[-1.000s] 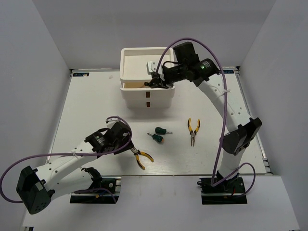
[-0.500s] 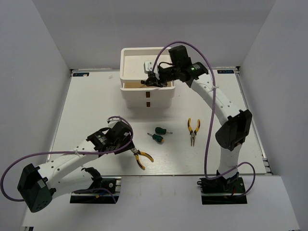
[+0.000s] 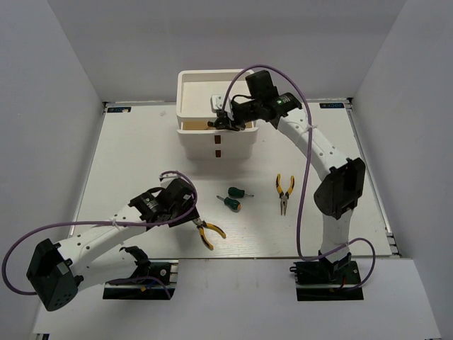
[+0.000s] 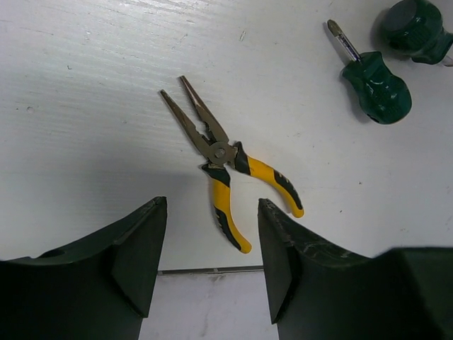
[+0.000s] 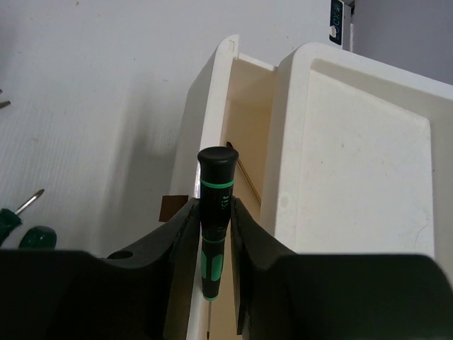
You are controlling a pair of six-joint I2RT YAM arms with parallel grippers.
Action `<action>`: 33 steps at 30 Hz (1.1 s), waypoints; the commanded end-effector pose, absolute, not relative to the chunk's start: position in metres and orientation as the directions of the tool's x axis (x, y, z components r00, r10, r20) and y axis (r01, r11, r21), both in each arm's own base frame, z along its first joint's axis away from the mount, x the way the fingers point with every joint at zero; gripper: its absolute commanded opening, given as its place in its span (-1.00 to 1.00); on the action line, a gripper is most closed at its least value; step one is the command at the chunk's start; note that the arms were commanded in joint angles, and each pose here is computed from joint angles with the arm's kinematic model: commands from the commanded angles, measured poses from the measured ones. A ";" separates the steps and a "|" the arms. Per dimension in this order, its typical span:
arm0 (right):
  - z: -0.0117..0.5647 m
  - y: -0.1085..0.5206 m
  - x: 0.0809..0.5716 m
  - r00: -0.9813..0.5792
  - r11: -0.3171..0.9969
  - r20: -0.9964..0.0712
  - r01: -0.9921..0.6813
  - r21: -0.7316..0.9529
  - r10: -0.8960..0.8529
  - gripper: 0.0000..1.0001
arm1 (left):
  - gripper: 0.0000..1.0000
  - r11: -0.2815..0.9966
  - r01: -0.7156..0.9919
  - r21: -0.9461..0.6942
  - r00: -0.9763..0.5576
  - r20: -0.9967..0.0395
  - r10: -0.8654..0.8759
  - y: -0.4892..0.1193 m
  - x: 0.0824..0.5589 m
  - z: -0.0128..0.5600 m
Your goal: Sort the tools into containers
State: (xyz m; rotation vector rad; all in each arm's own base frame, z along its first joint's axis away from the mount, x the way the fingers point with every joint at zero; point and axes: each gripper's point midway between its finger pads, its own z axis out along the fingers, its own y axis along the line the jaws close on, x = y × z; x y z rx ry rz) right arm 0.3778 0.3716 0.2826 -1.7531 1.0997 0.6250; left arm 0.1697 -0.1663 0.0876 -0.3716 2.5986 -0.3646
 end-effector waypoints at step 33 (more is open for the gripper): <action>0.232 0.360 0.386 0.323 -0.083 -0.777 -0.940 -0.332 -0.540 -1.00 | 0.29 0.929 -0.161 -0.333 -0.843 -0.442 -0.305 -0.174 0.178 0.096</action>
